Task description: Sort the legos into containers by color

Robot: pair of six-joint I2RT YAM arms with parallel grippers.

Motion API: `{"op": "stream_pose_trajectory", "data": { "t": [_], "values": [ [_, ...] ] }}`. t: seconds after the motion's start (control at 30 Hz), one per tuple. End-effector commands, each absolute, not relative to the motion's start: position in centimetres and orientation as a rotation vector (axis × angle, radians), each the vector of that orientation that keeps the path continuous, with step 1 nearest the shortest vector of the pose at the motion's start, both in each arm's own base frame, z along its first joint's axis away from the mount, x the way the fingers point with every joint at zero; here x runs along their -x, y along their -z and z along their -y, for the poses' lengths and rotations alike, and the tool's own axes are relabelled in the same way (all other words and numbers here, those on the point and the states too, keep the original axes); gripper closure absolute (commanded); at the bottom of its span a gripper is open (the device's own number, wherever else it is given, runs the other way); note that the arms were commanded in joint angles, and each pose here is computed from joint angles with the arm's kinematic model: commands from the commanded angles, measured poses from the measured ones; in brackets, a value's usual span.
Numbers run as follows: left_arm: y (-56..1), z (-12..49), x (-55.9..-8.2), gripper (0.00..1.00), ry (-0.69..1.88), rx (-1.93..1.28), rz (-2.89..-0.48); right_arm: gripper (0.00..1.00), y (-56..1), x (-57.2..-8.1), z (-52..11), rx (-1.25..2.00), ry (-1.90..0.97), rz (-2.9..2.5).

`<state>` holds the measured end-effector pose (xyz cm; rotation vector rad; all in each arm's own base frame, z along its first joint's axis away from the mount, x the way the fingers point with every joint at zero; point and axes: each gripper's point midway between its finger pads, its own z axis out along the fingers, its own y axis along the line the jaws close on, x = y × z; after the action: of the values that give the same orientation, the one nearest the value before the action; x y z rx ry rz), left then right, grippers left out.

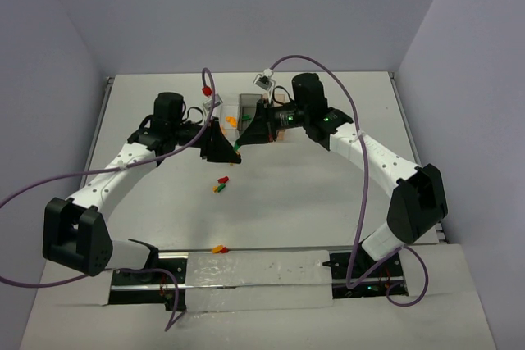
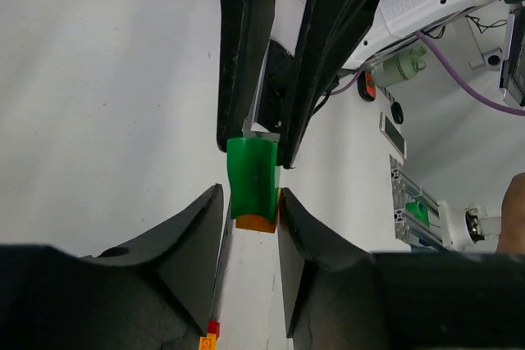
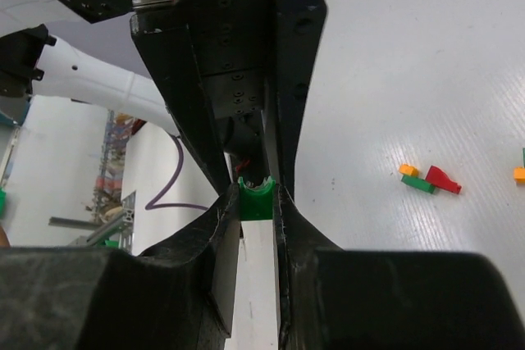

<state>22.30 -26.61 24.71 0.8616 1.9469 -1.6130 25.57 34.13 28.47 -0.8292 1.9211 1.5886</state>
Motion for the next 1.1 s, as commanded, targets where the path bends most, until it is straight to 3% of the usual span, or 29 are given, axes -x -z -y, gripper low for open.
{"op": "stream_pose_trajectory", "data": {
  "t": [0.0,0.17,0.23,0.7,0.9,1.07],
  "values": [
    [-26.1,26.6,-22.9,0.70,1.571,-0.866,-1.868,1.00,-30.2,-26.0,-33.6,0.792,-1.580,-1.868],
    [-26.1,26.4,-23.3,0.96,1.568,-0.819,-1.871,1.00,-30.3,-27.0,-33.0,0.734,-1.558,-1.869],
    [-25.8,26.4,-23.4,1.00,1.571,-0.804,-1.885,1.00,-30.5,-28.0,-32.5,0.683,-1.556,-1.860],
    [-20.9,25.7,-24.9,1.00,1.432,-0.694,-2.049,1.00,-31.6,-35.5,-29.3,0.293,-1.495,-1.883],
    [-21.6,26.1,-24.0,1.00,1.528,-0.719,-2.025,1.00,-31.6,-37.1,-29.7,0.235,-1.514,-1.867],
    [-22.5,25.2,-26.4,1.00,1.391,-0.662,-2.008,1.00,-28.2,-41.8,-29.7,0.286,-1.178,-1.935]
  ]
}}
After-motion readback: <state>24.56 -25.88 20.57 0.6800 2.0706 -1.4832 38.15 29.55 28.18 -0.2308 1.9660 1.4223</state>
